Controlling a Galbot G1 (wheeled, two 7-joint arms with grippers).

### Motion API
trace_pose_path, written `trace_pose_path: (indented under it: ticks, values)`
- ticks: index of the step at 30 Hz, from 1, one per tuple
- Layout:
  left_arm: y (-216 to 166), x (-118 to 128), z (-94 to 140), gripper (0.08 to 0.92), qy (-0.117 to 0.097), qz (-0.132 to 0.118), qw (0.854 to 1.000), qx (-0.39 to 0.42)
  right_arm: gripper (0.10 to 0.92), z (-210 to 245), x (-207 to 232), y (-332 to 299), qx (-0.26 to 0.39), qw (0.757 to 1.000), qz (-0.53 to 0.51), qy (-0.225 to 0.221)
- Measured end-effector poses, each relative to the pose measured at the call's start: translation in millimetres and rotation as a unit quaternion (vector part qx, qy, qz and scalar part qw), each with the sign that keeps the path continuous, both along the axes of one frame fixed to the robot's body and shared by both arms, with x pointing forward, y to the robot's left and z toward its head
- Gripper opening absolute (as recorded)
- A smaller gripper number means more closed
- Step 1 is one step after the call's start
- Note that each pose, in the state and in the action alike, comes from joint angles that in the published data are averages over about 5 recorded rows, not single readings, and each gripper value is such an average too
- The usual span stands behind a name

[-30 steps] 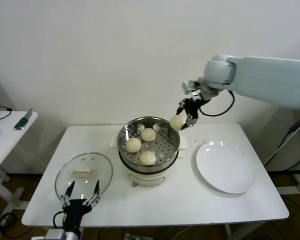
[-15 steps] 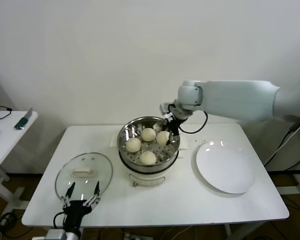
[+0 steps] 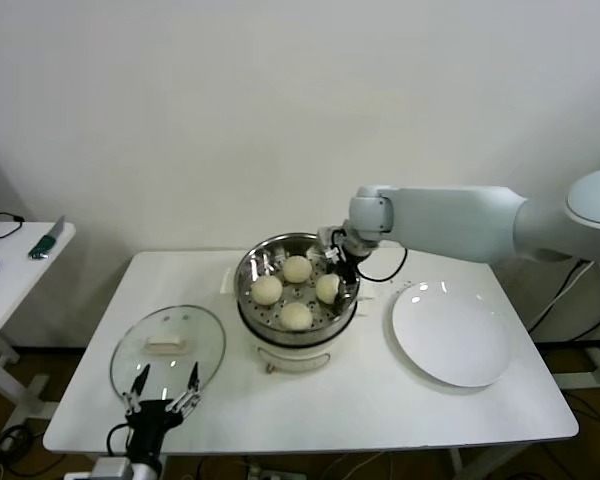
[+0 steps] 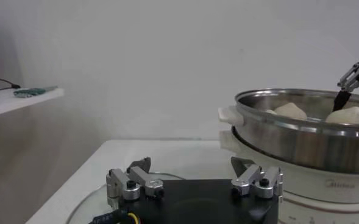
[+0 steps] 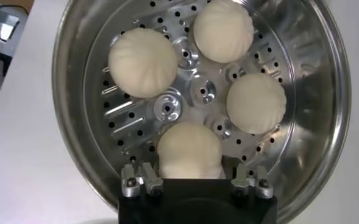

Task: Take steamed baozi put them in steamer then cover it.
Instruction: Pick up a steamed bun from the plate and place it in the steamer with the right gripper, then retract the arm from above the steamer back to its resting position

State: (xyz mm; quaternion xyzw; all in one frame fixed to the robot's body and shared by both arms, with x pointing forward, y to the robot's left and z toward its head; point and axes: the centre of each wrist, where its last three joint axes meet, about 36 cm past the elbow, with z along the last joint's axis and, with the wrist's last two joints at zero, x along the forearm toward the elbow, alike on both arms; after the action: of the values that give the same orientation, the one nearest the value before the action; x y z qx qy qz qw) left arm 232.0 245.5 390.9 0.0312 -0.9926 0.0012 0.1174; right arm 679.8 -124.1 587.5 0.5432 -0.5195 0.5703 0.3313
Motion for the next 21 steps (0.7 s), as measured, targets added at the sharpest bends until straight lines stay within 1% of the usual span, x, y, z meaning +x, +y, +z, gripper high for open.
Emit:
trace_pose_path:
  ticks: [5, 8, 15, 18, 21]
  values:
    - [0, 0, 0, 0.823, 0.0, 0.0, 1.0, 0.0, 0.791, 1, 2, 1, 0.005, 1.0, 0.001, -0.004]
    - [0, 0, 1, 0.823, -0.002, 0.0, 1.0, 0.0, 0.818, 5, 3, 1, 0.012, 1.0, 0.002, -0.004]
    - [0, -1, 4, 0.823, -0.004, 0.001, 1.0, 0.001, 0.823, 35, 6, -5, 0.047, 0.999, -0.003, 0.005]
    - [0, -1, 5, 0.823, -0.004, 0.002, 1.0, 0.002, 0.823, 53, 7, -14, 0.08, 0.997, -0.016, 0.009]
    - [0, -2, 6, 0.823, -0.005, 0.002, 1.0, 0.001, 0.823, 69, 5, -25, 0.128, 0.991, -0.036, 0.007]
